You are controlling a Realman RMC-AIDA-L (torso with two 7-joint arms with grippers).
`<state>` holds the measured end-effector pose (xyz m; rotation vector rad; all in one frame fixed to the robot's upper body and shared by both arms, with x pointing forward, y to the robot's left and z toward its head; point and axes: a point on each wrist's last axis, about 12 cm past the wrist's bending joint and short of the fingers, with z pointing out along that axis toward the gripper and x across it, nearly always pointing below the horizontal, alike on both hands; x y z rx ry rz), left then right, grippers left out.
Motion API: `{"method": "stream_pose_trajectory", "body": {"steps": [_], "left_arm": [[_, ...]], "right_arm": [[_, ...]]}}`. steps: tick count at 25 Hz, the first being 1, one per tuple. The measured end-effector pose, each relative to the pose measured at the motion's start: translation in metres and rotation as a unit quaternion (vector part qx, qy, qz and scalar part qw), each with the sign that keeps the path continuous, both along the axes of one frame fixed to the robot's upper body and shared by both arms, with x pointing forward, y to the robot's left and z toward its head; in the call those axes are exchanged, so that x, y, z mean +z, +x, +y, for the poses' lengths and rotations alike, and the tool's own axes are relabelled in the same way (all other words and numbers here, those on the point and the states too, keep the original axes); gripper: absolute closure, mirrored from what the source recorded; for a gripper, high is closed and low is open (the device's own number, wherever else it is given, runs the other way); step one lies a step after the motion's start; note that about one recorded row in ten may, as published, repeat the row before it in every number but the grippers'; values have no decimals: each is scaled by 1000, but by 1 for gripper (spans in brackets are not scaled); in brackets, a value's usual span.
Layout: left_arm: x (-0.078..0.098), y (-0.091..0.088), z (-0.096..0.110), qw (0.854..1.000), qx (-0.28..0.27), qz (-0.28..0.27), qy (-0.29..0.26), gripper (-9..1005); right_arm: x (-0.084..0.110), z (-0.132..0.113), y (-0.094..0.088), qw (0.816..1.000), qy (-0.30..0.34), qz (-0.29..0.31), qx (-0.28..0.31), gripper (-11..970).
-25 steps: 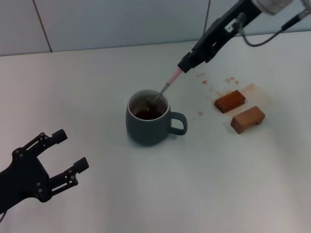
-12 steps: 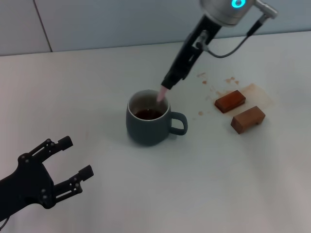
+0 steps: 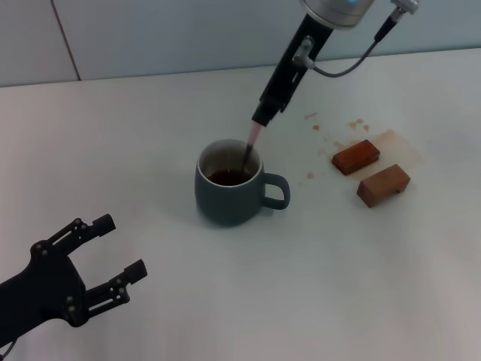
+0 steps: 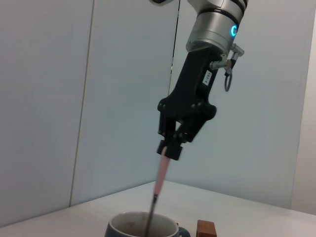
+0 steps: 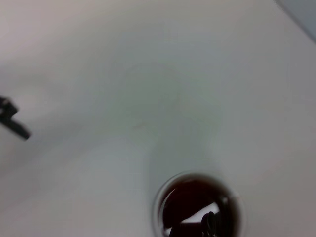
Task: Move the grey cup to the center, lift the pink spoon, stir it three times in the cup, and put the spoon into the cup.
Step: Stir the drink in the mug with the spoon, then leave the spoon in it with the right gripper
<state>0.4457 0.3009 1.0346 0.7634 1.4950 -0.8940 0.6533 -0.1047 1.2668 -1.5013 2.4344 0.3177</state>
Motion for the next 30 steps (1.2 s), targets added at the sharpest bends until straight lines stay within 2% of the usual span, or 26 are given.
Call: {"method": "stream_pose_trajectory", "body": {"steps": [6,13,18,22,26,30], "left_arm": [[0,0,0,1000,-1,0,-1,137],[0,0,0,1000,-1,-1,-2,137],[0,-1,-1,1000,-2,-1,-2,137],[0,-1,0,1000,-1,0,-2,137],[0,-2,0,1000,-2,0,-3,136],[0,-2,0,1000,-2,0,-3,136]], "right_arm": [[0,9,-4,1000,3,13,16,823],[3,15,4,1000,7,-16,7,820],[4,12,2,1000,-19,8,8,817],[3,18,-4,999,-11,23,31,815],[3,23,0,1000,2,0,29,813],[1,17,4,1000,-22,-9,14,811]]}}
